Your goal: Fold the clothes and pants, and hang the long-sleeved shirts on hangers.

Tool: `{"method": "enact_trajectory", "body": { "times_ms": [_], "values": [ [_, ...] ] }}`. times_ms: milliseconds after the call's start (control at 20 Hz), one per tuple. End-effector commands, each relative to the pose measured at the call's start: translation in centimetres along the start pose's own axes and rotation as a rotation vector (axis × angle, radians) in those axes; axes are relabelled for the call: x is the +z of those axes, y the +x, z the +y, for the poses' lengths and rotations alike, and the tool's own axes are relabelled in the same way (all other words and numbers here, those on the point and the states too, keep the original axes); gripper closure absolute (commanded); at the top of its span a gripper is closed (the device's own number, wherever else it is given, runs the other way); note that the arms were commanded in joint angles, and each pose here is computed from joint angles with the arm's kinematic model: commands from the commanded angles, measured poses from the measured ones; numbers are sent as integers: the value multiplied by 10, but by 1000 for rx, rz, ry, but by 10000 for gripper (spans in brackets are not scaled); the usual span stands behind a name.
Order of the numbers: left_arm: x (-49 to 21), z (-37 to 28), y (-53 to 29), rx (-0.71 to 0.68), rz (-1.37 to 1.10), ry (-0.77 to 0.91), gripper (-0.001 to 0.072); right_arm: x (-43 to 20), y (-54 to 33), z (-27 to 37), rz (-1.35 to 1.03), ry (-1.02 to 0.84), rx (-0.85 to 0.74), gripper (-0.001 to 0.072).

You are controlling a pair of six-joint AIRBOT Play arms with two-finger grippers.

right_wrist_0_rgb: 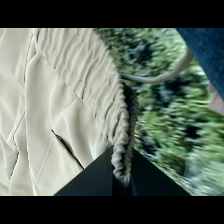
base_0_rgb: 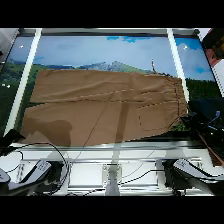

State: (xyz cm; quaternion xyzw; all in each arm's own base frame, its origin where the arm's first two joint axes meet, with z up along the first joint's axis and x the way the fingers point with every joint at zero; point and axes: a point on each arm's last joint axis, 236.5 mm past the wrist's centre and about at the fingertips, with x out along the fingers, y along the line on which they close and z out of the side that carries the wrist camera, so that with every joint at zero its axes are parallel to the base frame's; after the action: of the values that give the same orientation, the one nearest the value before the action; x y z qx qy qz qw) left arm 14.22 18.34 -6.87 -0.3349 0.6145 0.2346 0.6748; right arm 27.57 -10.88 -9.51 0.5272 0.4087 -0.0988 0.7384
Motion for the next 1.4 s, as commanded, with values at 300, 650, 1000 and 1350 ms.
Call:
{"method": "enact_trajectory", "body": {
  "times_ms": [300, 650, 1000, 1350],
  "values": [
    [16, 1, 30, -32, -15, 6, 83, 1, 0, 1, -2, 2, 3, 668],
    [29, -9, 43, -80, -85, -6, 303, 6, -3, 5, -9, -35, 7, 669],
    [34, -20, 44, -130, -104, -11, 684, 19, -28, 36, -63, -128, 31, 670],
    [92, -77, -27, -282, -353, 58, 688, 26, -86, 43, -36, -237, -200, 672]
  ]
}}
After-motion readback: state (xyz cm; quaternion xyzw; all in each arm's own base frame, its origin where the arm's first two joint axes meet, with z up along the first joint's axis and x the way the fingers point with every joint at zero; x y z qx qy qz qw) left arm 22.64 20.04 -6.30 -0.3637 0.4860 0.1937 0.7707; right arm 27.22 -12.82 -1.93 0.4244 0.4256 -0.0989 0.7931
